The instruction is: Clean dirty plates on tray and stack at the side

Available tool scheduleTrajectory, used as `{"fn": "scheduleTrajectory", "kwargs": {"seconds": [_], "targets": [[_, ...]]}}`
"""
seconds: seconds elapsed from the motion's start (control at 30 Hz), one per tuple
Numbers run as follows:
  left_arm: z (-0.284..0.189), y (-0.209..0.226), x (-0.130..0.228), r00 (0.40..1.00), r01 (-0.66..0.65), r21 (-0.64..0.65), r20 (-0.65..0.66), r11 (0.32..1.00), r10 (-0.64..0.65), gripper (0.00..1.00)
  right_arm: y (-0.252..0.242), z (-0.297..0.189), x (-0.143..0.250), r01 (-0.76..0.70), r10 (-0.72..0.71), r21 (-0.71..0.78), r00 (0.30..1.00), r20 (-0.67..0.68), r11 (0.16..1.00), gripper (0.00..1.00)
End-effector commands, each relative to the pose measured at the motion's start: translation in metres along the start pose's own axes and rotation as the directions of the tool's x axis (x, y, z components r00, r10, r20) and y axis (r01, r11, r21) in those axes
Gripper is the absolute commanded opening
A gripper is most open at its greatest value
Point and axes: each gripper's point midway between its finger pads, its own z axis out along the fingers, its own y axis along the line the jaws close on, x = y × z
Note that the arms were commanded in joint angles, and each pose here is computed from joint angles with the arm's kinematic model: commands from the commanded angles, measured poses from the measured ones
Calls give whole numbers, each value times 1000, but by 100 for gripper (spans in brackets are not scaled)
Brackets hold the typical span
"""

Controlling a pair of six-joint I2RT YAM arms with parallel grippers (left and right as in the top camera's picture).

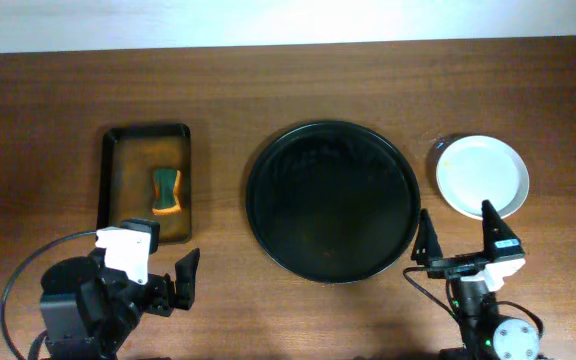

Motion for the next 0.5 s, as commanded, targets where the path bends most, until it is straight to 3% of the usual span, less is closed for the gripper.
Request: {"fn": "scheduleTrajectory", "kwargs": {"seconds": [0.0, 0.13, 0.47], "targets": [[0, 0, 1, 1000, 6, -1, 1, 1000, -6, 99, -3, -1, 41, 44, -43, 5, 994, -99, 999, 99], [0, 0, 1, 1000, 6, -1, 1, 1000, -6, 99, -8, -12, 93, 62, -56, 10, 949, -310, 998, 99], [0, 0, 1, 1000, 6, -1, 1, 1000, -6, 99, -8, -12, 93, 63, -56, 11, 949, -311, 998, 99]]}}
